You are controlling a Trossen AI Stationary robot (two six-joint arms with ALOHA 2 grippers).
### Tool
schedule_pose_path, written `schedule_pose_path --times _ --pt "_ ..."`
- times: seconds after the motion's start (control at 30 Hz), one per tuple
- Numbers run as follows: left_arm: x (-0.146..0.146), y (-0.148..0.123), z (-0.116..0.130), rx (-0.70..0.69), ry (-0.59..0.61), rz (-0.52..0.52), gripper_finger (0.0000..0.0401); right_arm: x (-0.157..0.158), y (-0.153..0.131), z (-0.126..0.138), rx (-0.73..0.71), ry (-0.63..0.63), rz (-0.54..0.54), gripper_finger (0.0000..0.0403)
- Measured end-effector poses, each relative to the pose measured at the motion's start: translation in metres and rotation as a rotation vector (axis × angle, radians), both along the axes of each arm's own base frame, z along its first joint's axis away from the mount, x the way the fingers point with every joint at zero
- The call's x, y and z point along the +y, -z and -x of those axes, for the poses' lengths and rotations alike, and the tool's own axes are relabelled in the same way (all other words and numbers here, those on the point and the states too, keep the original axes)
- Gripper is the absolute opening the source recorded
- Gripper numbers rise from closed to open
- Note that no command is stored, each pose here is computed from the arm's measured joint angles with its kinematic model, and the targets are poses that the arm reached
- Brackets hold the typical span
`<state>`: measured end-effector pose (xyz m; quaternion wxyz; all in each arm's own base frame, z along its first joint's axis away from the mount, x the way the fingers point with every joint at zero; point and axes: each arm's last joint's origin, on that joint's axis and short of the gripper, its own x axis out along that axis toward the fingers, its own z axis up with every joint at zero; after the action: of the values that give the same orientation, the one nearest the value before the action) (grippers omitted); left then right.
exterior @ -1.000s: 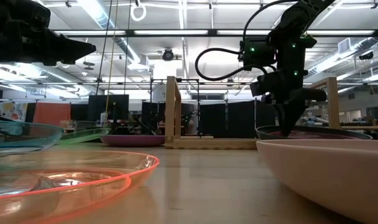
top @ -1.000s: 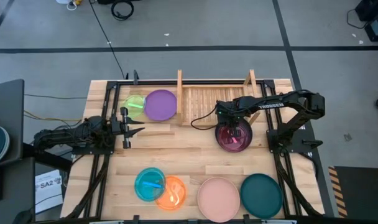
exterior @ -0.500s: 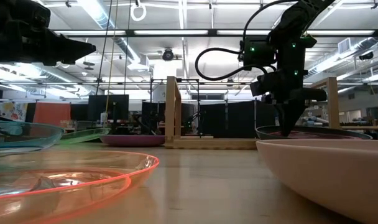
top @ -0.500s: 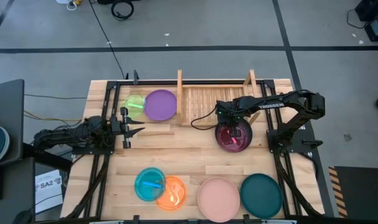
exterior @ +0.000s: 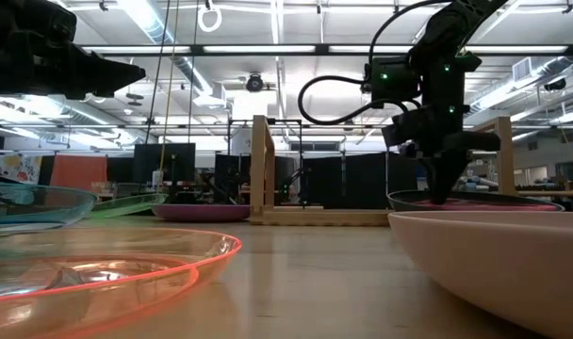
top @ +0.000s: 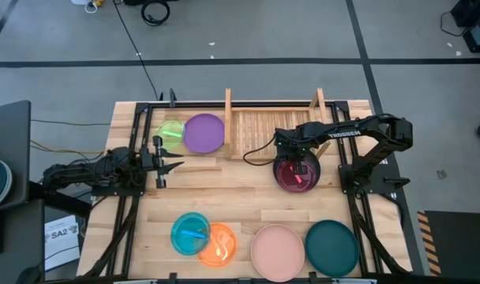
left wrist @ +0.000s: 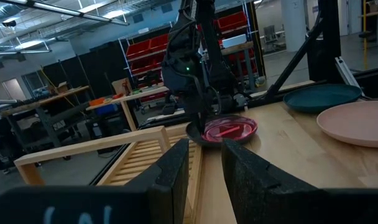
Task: Place and stack plates onto a shelf
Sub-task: Put the small pink plate on the shelf
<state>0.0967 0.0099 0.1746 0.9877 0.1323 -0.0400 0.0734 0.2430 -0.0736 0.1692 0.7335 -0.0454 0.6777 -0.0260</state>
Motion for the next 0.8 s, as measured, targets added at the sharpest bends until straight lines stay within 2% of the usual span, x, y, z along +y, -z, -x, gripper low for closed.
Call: schedule_pose_path --times 0.23,0.57,0.8 --pt "0.0 0.0 0.0 0.0 0.0 0.0 0.0103 -0.001 -0.01 -0.002 0.024 0.0 -0.006 0.0007" --pt "0.0 0.0 0.0 0.0 0.0 0.0 0.0103 -0.005 -0.054 -0.016 0.01 0.0 0.002 0.0006" --pt "0.0 0.0 0.0 0.0 0.0 0.0 0.0103 -0.009 -0.088 -0.028 -0.082 0.001 0.033 0.0006"
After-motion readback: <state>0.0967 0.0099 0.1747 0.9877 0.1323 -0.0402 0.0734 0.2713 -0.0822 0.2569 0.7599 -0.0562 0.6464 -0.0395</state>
